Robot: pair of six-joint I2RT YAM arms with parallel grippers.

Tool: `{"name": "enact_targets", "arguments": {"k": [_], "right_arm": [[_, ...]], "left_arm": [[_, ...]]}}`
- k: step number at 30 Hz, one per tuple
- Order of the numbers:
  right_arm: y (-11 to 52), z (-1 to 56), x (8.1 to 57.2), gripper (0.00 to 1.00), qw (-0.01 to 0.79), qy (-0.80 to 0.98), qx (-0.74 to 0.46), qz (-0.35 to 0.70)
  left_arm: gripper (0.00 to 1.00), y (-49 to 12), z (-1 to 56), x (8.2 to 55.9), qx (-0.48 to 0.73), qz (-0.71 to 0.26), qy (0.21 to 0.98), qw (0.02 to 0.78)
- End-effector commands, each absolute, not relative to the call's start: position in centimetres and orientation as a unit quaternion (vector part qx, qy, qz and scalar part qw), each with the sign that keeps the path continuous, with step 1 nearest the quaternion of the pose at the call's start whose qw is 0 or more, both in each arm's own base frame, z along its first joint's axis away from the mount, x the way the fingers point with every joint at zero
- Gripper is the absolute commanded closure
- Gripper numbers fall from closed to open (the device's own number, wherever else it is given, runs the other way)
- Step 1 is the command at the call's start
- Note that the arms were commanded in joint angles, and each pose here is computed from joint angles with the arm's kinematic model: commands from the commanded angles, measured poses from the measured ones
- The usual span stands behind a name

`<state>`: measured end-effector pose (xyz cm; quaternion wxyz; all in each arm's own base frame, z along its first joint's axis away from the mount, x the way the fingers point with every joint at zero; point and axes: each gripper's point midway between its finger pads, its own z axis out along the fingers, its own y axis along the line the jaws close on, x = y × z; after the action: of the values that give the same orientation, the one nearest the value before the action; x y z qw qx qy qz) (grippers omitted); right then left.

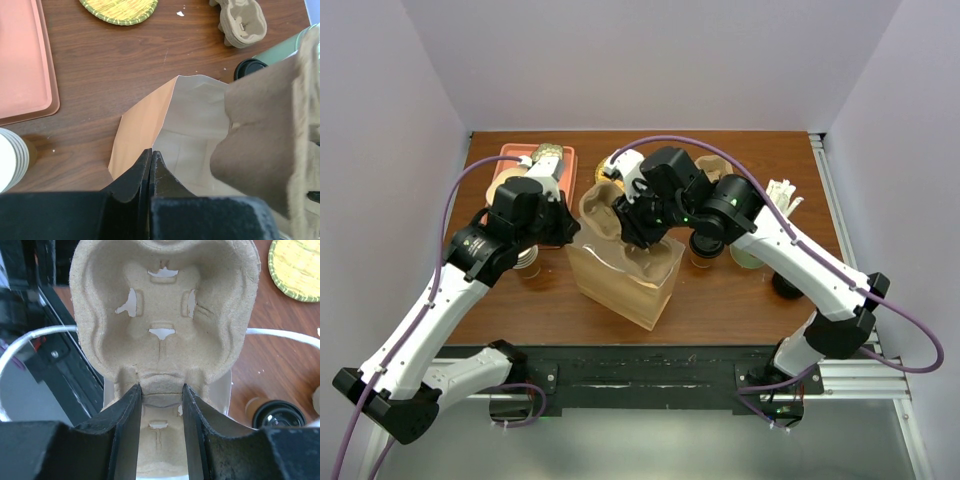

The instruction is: Pack the takeout coffee

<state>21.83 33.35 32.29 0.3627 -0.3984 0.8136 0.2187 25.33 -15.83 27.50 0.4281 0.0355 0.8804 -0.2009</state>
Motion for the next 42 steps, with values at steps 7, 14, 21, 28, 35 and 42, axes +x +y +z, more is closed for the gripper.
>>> {"name": "enact_targets", "arguments": {"k": [7, 14, 21, 28, 35, 42], "right_arm": [[32.7, 31.0, 19.1, 0.87, 0.334, 0.792, -0.472, 0.194], [30.8, 28.2, 20.2, 0.87, 0.305, 0.827, -0.460, 0.110], [30.5, 27.1, 20.7, 0.87, 0.295, 0.834, -0.459, 0.084], [31.5, 25.3, 21.2, 0.86, 0.292, 0.844, -0.441, 0.087], [32.8, 22.8, 20.7, 0.83, 0.276, 0.847, -0.440, 0.114], [32.6, 22.4, 19.9, 0.83, 0.277, 0.833, -0.461, 0.131]], "left_arm": [[1.00, -17.0, 29.0, 26.1, 0.018, -0.238, 0.864, 0.443], [1.00, -16.9, 28.4, 25.7, 0.008, -0.238, 0.871, 0.430], [1.00, -17.3, 28.9, 25.2, 0.003, -0.259, 0.865, 0.430], [1.00, -17.7, 28.9, 24.4, 0.001, -0.280, 0.862, 0.422], [1.00, -17.2, 27.9, 23.6, -0.011, -0.276, 0.871, 0.406], [1.00, -16.2, 27.7, 23.5, -0.020, -0.253, 0.877, 0.408]]}}
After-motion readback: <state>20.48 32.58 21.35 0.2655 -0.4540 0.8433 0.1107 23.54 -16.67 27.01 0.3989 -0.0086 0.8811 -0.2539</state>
